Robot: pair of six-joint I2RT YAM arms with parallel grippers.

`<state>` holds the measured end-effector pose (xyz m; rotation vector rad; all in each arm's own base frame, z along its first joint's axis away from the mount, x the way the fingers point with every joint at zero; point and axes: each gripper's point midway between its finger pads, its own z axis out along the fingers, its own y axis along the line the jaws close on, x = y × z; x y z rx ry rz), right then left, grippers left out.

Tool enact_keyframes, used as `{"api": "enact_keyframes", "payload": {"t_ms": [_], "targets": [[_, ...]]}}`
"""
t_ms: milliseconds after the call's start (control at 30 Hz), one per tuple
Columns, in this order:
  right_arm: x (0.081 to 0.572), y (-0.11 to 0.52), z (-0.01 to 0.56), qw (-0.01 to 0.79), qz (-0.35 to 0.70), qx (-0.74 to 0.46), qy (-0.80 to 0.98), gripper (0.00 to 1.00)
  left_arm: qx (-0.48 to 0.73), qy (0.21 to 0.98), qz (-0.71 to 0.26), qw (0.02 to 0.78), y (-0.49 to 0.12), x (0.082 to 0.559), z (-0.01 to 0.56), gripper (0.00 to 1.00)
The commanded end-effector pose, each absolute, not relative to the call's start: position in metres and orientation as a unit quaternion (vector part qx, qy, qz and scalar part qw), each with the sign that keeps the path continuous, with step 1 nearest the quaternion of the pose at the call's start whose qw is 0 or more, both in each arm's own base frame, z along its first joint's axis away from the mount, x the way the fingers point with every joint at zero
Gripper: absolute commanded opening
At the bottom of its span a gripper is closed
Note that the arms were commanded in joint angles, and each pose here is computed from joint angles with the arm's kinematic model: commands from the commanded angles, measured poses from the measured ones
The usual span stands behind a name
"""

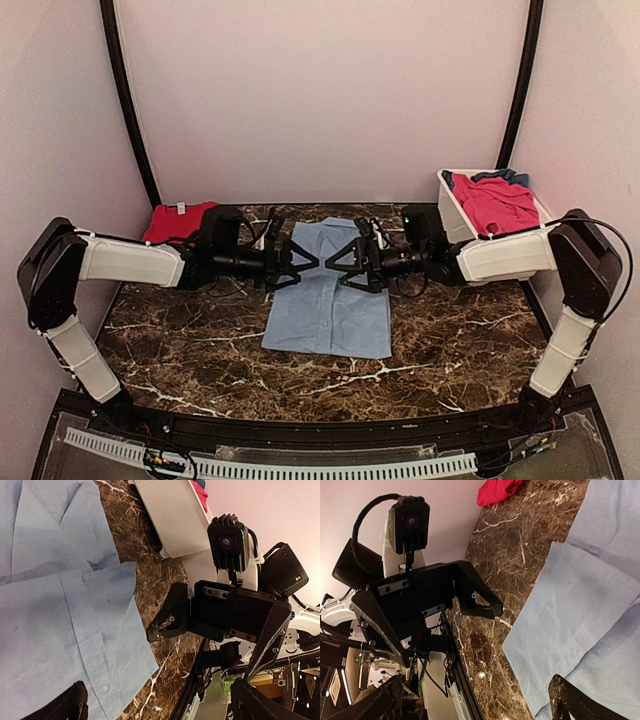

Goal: Fold and stack the mixed laundry pile
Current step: Smooth out the 2/3-rectangle-folded shirt at the center of the board.

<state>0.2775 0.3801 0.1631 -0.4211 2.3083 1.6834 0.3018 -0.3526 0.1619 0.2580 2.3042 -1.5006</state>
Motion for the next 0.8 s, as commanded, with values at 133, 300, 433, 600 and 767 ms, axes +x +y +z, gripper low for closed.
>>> {"api": "enact_keyframes", "payload": {"t_ms": [133, 300, 433, 600, 767], "targets": [[0.327, 0.377, 0.121, 0.111, 0.578, -0.114, 0.800, 0.98, 0.100, 0.803, -0.557, 0.186, -0.378, 0.335, 0.147, 0.99], [0.349, 0.358, 0.081, 0.106, 0.569, -0.093, 0.810, 0.97, 0.073, 0.817, -0.547, 0.171, -0.377, 0.353, 0.104, 0.99], [0.353, 0.346, 0.052, 0.099, 0.552, -0.085, 0.823, 0.96, 0.039, 0.831, -0.533, 0.156, -0.360, 0.353, 0.069, 0.99], [0.336, 0.338, 0.026, 0.076, 0.547, -0.069, 0.831, 0.94, 0.014, 0.842, -0.519, 0.145, -0.337, 0.341, 0.047, 0.99], [0.302, 0.348, 0.046, 0.072, 0.551, -0.094, 0.826, 0.93, 0.028, 0.851, -0.498, 0.165, -0.326, 0.334, 0.058, 0.99]]}}
